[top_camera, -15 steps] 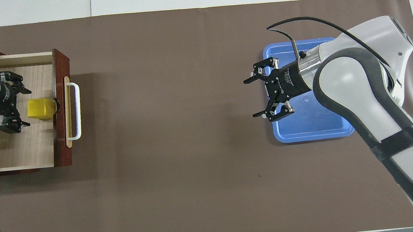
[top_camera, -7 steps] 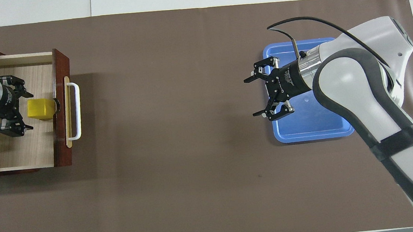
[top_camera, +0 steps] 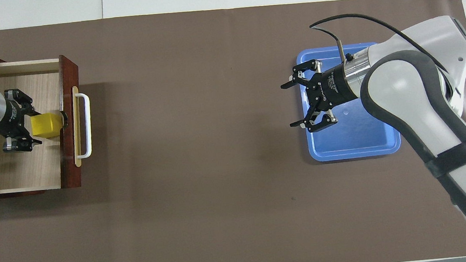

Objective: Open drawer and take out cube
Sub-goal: 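Lower the left gripper into the drawer and grasp the yellow cube, then lift the yellow cube out with the left gripper toward the right gripper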

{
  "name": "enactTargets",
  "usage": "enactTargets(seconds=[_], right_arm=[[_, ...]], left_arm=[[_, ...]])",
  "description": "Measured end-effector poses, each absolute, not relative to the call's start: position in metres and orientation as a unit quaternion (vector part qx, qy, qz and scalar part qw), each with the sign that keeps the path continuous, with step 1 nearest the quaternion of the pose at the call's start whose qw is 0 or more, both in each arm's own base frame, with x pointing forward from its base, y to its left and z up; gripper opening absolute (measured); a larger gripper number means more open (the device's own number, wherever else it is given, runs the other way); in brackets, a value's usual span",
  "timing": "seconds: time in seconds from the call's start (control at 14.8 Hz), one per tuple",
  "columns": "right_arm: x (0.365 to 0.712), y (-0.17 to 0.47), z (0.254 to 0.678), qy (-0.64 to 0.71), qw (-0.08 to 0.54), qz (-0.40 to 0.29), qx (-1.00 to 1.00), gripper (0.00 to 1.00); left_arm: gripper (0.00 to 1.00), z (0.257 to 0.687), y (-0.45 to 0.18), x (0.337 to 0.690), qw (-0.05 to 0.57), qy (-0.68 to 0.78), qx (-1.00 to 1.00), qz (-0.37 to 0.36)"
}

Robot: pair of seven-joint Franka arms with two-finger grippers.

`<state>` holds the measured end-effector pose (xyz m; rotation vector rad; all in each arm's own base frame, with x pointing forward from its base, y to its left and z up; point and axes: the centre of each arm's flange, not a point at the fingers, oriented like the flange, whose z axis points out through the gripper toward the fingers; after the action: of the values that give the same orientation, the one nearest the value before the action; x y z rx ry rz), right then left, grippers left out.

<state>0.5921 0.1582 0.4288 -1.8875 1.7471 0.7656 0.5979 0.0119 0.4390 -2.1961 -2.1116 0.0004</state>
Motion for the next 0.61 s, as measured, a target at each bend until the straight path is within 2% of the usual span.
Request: enactTargets(seconds=[0.07,0.4,0.61], right_arm=[[0.593,0.158,0.43,0.636,0.227,0.278,-0.683,1.0],[0.597,0.162,0.437,0.652,0.257,0.291,-0.651,1.0],[0.599,0.169,0.441,0.652,0.268,0.285,-0.649,1.0]], left_arm=[[0.56,0.44,0.012,0.598,0.046,-0.692,-0.72,-0.001],[0.56,0.442,0.011,0.599,0.042,-0.692,-0.721,-0.005],[0.56,0.466,0.006,0.608,0.024,-0.691,-0.723,-0.02]])
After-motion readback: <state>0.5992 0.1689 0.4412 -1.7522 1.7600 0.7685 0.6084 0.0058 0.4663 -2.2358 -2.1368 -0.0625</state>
